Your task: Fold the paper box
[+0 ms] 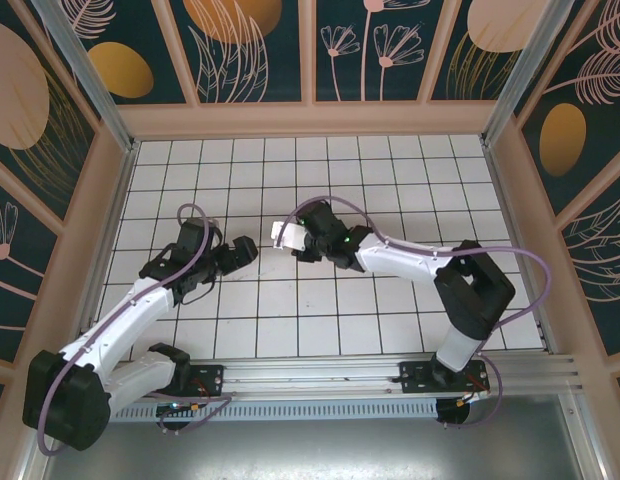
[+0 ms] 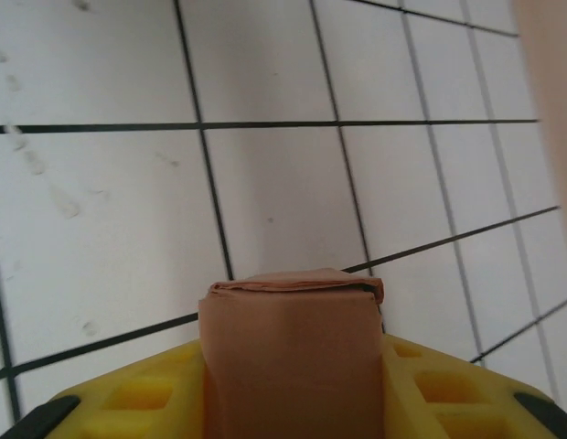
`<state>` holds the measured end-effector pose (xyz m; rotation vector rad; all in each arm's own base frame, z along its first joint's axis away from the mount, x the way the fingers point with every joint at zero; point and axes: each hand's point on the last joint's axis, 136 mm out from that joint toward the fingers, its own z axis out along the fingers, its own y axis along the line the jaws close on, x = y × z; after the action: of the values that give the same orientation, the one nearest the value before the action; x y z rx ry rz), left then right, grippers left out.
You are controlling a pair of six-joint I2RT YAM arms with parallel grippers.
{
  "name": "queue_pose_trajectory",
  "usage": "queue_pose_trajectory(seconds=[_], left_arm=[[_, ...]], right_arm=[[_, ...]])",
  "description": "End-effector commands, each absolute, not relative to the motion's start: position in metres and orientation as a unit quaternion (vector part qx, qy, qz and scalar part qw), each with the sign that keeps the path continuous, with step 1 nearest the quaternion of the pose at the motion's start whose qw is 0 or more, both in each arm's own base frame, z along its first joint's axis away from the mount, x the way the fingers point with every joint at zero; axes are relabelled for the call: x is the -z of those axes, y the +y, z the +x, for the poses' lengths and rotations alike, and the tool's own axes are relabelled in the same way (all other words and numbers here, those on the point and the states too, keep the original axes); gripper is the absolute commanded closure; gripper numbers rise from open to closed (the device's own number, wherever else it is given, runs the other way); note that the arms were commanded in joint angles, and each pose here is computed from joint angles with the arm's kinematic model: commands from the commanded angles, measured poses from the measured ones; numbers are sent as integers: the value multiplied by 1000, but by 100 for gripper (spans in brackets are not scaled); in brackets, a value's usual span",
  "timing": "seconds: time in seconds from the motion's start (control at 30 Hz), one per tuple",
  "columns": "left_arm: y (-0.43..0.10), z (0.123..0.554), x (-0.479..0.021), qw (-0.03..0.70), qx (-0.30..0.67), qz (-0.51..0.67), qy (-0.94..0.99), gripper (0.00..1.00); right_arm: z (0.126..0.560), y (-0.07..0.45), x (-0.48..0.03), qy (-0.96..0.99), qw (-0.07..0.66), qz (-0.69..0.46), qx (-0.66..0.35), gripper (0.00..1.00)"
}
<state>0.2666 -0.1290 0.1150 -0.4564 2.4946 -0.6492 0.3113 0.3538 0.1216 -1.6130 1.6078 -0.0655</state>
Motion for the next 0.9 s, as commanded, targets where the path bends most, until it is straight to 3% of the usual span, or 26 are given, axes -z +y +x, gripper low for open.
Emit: queue_pose_trajectory(seconds=[0.0, 0.2, 0.3, 0.37, 0.43, 0.6, 0.73, 0.87], left_arm=[[-129, 272, -118, 271, 255, -178, 911, 1], [-114, 275, -130, 318, 222, -168, 906, 1], [-109, 275, -136, 336, 212, -160, 904, 1], [-107, 276, -140, 351, 211, -155, 899, 1], [-106, 278, -145, 369, 213, -151, 892, 1], [-100, 287, -161, 430, 212, -136, 867, 2], [-84, 301, -173, 508, 165, -118, 837, 1], [-69, 310, -181, 595, 106, -77, 793, 1]], right_arm=[[342, 349, -149, 638, 498, -577, 114, 59], [337, 349, -111, 630, 483, -588, 151, 55], [326, 358, -111, 620, 488, -600, 132, 40], [314, 365, -119, 622, 494, -602, 84, 14], [303, 369, -126, 625, 490, -606, 43, 3], [279, 370, -146, 637, 491, -591, -52, 1], [282, 343, -183, 658, 562, -482, -135, 1], [296, 279, -208, 682, 627, -341, -161, 1]])
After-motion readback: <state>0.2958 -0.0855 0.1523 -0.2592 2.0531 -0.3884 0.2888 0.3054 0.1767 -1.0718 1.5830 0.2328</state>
